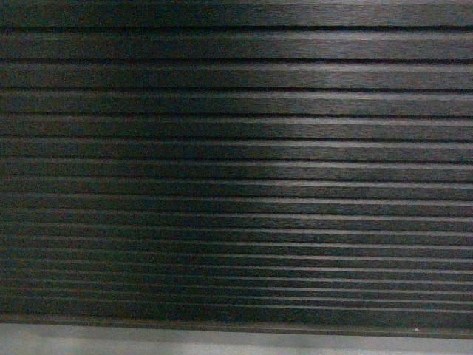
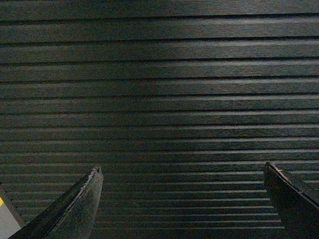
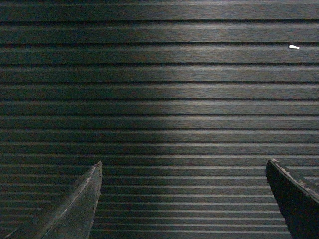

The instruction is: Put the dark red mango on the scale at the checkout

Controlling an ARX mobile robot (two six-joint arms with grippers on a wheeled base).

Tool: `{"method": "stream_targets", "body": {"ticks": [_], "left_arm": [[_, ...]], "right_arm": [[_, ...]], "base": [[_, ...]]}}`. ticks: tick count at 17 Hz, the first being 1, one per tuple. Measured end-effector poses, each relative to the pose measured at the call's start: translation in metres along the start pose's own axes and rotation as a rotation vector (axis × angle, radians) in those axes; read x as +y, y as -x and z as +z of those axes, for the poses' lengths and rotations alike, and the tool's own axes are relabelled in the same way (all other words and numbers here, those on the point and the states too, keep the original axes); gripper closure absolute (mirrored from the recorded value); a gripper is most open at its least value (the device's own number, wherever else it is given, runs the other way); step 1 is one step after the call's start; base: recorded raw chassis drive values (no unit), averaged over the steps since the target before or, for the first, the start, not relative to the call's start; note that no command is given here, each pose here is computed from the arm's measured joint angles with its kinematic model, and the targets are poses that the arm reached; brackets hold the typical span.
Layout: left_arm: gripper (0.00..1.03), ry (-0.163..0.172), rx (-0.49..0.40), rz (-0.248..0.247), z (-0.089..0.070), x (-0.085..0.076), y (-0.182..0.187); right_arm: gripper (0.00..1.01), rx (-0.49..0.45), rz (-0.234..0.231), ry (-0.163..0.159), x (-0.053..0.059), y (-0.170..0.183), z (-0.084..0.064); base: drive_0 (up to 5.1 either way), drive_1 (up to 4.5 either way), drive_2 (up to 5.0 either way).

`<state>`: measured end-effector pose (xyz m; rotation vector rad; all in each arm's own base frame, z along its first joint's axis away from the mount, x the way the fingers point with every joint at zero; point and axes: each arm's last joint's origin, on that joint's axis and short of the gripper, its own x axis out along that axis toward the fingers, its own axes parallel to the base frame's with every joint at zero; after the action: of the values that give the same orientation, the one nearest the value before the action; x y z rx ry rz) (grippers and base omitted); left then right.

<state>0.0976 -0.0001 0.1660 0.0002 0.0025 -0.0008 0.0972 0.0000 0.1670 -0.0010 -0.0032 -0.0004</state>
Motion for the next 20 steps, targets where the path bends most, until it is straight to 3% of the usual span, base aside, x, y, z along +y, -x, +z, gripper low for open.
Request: {"method": "stream_targets", "body": {"ticks": [20], "left_arm": [[0.05,0.0,0.001,0.0,-0.0001,0.0,0.0]], "right_arm": [[0.03,0.0,0.001,0.0,0.0,0.0,0.0]], "base": [[0.0,0.0,0.0]]}}
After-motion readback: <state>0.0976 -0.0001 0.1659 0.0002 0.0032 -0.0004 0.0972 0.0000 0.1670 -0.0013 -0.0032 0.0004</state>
